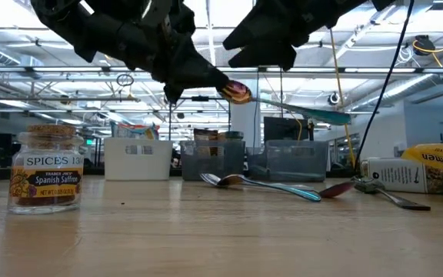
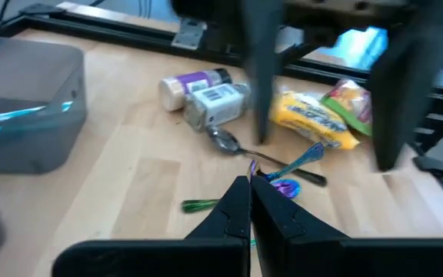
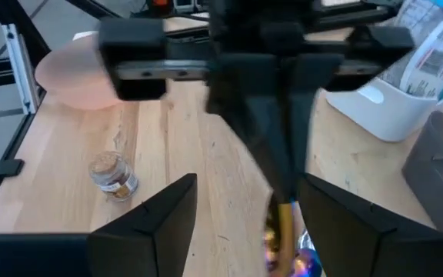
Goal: Pick & Place Food Item
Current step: Put the middle purple spoon into the right black bin
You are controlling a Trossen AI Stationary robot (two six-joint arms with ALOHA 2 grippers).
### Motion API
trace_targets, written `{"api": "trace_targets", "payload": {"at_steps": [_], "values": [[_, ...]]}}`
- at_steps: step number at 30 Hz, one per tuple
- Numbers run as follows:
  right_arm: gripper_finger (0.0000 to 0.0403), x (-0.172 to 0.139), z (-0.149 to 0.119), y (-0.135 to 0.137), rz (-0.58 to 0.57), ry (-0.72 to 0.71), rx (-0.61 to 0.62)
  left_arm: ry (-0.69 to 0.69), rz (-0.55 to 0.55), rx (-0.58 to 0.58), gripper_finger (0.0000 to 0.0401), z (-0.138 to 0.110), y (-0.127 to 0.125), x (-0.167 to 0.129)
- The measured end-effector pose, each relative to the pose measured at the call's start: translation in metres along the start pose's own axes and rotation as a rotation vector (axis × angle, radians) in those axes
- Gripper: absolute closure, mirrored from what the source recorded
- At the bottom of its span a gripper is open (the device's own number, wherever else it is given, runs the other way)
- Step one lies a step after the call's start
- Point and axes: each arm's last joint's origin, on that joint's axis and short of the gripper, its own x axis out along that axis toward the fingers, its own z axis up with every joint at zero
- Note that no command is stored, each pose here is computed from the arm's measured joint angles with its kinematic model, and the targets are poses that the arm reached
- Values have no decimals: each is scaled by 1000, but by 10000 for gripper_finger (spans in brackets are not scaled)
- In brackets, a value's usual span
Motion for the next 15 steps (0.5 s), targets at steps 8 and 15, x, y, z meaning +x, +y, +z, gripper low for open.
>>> {"api": "trace_targets", "payload": {"at_steps": [8, 15], "values": [[188, -7, 5, -3, -37, -10, -47, 8, 100, -20, 401, 4, 10, 0], [193, -16, 2, 5, -206, -26, -251, -21, 191, -96, 401, 10, 39, -2]]}}
